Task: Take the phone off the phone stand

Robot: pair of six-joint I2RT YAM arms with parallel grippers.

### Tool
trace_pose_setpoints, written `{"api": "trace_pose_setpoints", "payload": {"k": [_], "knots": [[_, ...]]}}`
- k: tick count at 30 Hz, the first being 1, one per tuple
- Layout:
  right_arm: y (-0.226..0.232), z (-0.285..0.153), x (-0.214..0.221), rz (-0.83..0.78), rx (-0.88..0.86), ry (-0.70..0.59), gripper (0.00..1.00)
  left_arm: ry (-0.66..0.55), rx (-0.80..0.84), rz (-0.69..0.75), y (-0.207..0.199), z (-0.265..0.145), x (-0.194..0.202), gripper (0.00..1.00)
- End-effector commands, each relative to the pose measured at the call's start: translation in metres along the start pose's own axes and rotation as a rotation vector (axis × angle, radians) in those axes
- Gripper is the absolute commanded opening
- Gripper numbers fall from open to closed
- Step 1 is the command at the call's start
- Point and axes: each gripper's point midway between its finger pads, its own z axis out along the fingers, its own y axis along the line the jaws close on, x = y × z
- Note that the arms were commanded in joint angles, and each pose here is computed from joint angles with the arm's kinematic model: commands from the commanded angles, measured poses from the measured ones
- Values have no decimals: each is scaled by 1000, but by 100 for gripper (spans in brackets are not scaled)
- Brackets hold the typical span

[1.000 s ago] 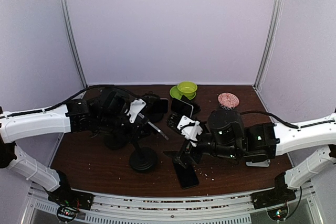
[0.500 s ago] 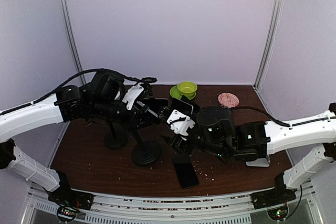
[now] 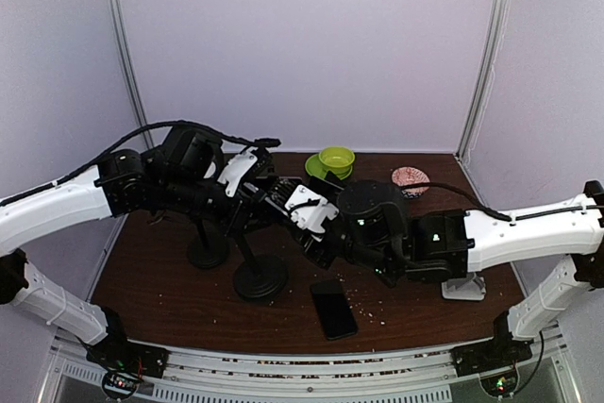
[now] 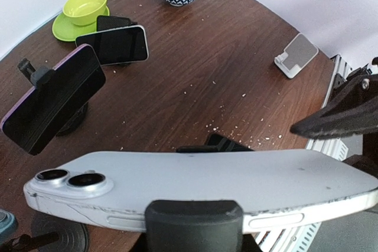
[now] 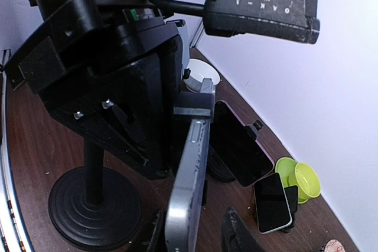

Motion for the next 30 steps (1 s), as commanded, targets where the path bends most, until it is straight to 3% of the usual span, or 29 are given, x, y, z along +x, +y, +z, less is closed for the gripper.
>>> {"api": "trace_pose_setpoints", "payload": {"k": [1, 5, 13, 16, 18, 24, 30], "knots": [[-2, 4, -4, -4, 31, 17, 30, -201, 68, 10, -20, -31, -56, 0], [-3, 7, -6, 6, 43, 20, 27, -201, 68, 8, -21, -32, -57, 0], [-4, 3, -12, 3, 33, 21, 3, -205, 53, 1, -18, -33, -56, 0], [-6, -1, -16, -5, 40, 28, 0, -211, 47, -5, -17, -34, -59, 3], [-10, -5, -20, 6, 47, 22, 0, -218, 47, -13, -17, -34, -61, 9], [-26, -19, -37, 61, 94, 5, 0, -234, 34, -46, -14, -38, -64, 40], [-44, -32, -58, 121, 134, -28, 0, -233, 44, -52, -16, -35, -65, 45]]}}
